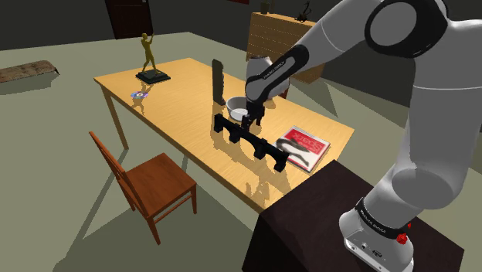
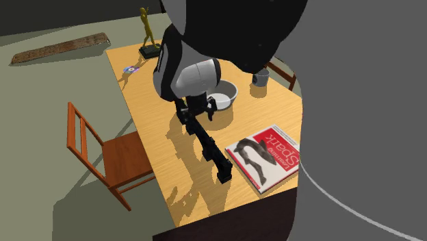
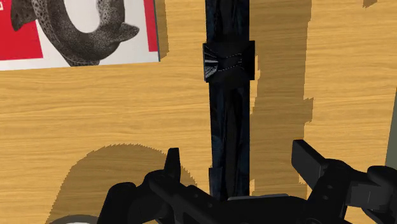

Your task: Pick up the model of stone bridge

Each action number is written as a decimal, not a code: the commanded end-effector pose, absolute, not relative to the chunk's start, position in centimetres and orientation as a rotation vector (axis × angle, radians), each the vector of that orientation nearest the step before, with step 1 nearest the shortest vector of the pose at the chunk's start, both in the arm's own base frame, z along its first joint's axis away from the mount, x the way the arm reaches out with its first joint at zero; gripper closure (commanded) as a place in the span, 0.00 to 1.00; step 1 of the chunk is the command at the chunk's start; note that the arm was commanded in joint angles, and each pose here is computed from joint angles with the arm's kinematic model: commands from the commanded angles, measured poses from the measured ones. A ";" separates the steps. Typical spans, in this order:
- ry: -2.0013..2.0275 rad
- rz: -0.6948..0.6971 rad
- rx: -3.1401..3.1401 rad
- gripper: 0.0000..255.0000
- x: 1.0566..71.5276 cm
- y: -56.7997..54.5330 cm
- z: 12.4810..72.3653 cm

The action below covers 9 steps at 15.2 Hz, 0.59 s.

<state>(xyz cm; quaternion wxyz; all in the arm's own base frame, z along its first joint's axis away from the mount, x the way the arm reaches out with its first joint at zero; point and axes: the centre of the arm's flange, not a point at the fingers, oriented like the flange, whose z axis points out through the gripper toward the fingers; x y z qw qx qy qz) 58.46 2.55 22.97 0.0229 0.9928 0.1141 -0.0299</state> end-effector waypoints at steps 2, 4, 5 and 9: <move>0.366 -0.096 3.075 0.00 59.7 2.8 20.8; 0.366 -0.096 3.075 0.00 59.7 2.8 19.7; 0.366 -0.096 3.075 0.00 59.7 2.8 19.2; 0.366 -0.096 3.075 0.00 59.7 2.8 17.3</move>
